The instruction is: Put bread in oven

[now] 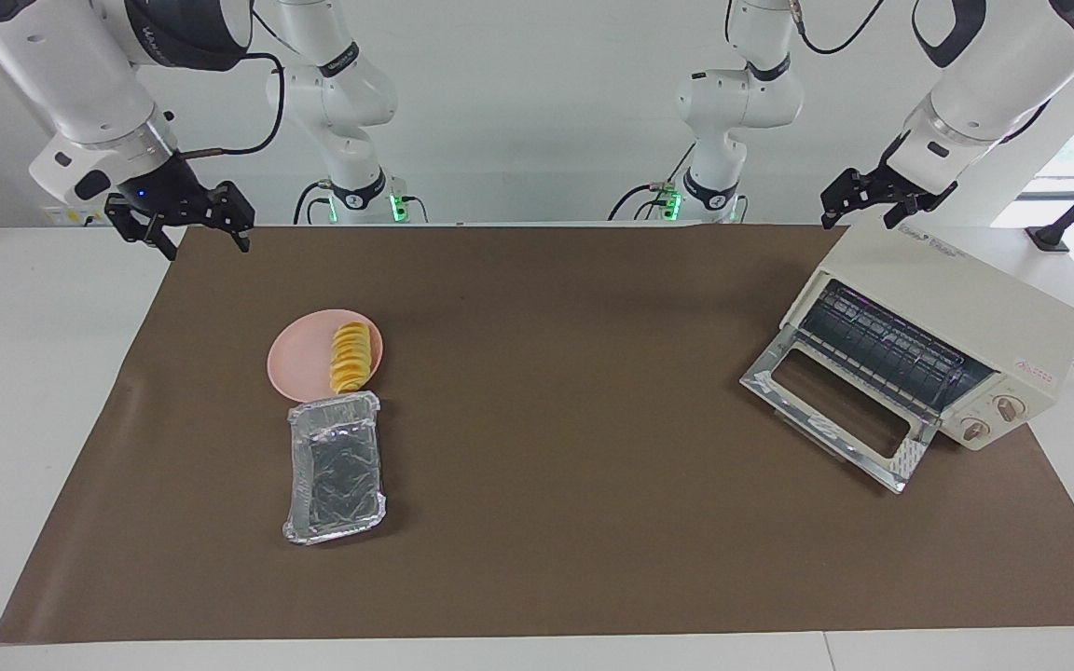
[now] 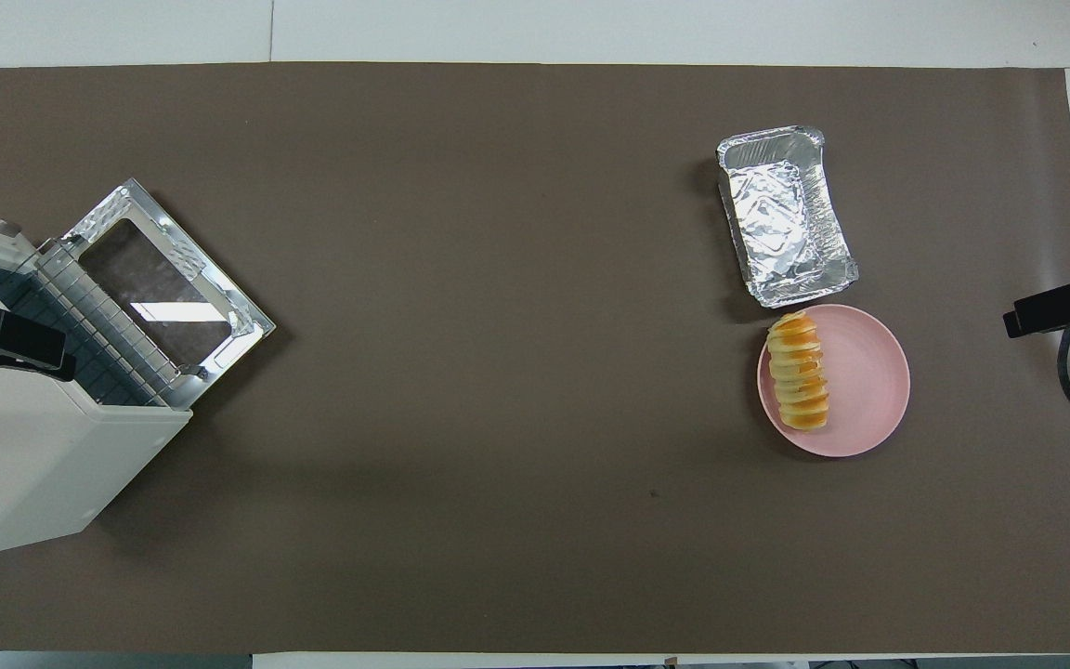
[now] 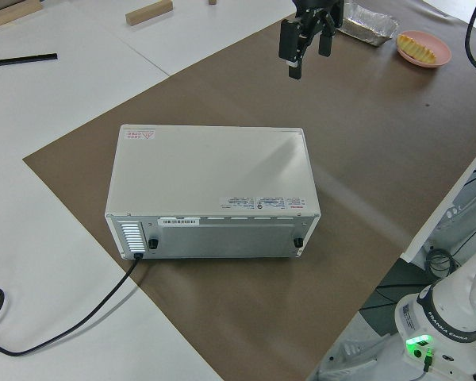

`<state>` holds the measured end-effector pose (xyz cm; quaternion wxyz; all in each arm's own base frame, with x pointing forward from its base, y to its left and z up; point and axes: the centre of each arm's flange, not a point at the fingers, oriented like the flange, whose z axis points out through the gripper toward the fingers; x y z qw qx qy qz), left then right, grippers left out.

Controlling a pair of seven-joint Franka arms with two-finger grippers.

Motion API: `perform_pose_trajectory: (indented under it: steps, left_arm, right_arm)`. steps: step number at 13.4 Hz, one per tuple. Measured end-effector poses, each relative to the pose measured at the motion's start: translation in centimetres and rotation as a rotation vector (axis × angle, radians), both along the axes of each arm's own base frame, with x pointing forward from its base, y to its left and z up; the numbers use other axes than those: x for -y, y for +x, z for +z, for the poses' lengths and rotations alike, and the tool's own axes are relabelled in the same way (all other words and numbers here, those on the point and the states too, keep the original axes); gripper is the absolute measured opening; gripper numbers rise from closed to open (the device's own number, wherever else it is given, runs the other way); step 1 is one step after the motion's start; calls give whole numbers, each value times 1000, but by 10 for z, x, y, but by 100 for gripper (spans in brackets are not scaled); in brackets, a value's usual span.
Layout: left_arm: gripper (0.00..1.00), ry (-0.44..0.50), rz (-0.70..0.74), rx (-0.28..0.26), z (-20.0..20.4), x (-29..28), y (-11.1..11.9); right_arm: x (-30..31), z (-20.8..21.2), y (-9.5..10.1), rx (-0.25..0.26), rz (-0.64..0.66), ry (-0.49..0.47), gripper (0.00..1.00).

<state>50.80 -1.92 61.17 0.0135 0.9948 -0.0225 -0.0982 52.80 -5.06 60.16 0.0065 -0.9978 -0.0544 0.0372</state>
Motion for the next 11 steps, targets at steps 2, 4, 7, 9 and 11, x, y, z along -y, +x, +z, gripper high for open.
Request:
perform_pose_trajectory:
  steps: [2, 4, 7, 9, 11]
  left_arm:
    - [100, 0, 0, 0, 0, 0, 0]
    - [100, 0, 0, 0, 0, 0, 0]
    - [100, 0, 0, 0, 0, 0, 0]
    - [100, 0, 0, 0, 0, 0, 0]
    - [100, 0, 0, 0, 0, 0, 0]
  right_arm:
    - [3, 0, 0, 0, -7, 0, 100]
    - [4, 0, 0, 0, -8, 0, 100]
    - [4, 0, 0, 0, -7, 0, 100]
    - [0, -1, -1, -2, 0, 0, 100]
    - [-16, -15, -1, 10, 28, -2, 100]
